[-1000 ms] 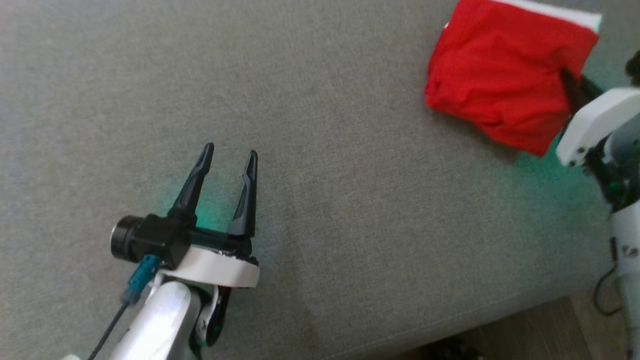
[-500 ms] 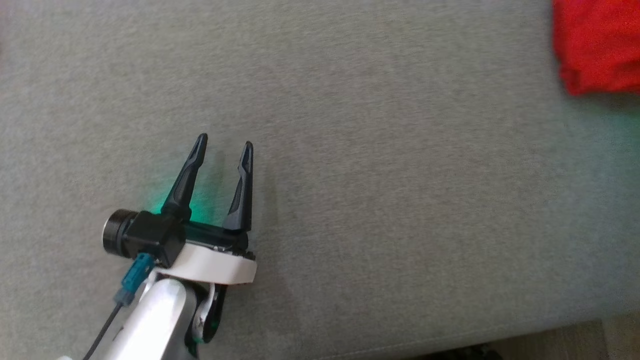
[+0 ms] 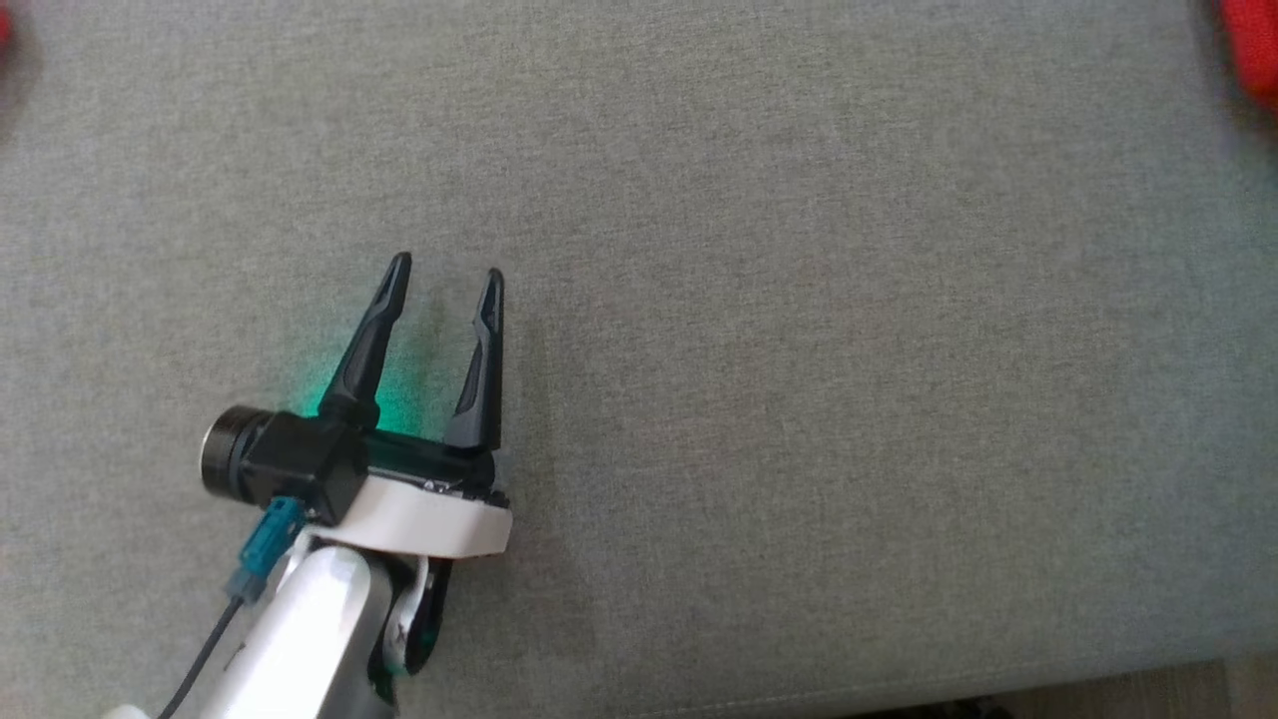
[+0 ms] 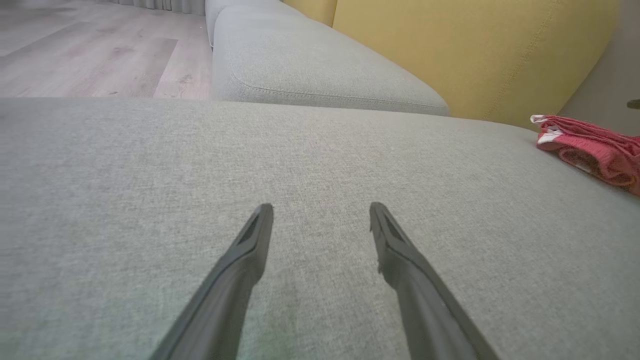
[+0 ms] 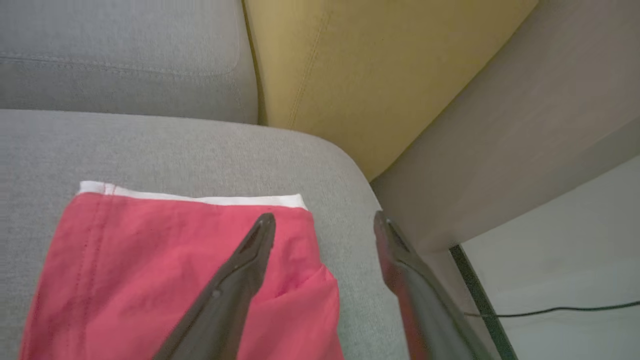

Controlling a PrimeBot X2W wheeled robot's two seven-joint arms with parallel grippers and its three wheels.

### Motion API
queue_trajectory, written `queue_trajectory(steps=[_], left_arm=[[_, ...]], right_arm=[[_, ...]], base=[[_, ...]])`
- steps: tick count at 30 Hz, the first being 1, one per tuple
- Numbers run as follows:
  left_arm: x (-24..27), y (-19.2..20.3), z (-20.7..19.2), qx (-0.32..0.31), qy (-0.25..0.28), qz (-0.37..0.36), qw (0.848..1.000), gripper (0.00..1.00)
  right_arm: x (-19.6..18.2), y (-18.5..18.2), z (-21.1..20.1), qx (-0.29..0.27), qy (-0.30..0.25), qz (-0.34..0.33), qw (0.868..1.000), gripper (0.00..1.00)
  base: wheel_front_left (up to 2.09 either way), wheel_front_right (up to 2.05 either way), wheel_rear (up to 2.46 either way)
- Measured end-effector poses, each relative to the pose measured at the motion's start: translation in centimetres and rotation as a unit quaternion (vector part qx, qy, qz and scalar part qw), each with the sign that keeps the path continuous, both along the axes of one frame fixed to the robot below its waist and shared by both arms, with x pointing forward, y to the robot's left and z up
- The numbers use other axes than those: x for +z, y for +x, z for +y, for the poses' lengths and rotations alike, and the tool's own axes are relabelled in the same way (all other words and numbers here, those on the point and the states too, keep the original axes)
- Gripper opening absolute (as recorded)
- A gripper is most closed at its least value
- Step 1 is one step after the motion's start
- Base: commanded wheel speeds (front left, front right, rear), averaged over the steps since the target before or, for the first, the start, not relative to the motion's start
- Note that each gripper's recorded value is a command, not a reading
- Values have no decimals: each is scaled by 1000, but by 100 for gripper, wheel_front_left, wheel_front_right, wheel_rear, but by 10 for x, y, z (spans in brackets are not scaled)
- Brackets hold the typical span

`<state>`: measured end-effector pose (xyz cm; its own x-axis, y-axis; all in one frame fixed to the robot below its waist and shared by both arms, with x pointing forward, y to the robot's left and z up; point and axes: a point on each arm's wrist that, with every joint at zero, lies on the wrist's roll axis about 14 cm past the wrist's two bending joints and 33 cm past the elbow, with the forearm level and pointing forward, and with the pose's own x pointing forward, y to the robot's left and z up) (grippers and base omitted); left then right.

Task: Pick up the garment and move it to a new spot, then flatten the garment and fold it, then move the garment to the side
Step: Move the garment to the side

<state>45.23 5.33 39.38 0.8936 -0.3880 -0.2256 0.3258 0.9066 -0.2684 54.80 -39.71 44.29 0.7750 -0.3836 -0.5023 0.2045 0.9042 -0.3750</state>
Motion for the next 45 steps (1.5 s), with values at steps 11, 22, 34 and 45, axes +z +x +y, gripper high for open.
queue_trajectory(steps=[11,22,34,45], left_arm=[[25,-3,4,14,-4,-30,999,100],[60,-36,54,98,-2,-58,993,100],[64,-106,95,165,-2,-50,985,100],[60,-122,93,165,-7,-44,985,100]], right_arm=[[49,22,54,78,4,-99,992,100],[102,-4,173,186,102,-223,951,100],[53,-134,229,191,192,-240,932,100],[28,-199,242,196,224,-235,925,100]], base=[[0,0,0],[0,0,0],[0,0,0],[0,0,0]])
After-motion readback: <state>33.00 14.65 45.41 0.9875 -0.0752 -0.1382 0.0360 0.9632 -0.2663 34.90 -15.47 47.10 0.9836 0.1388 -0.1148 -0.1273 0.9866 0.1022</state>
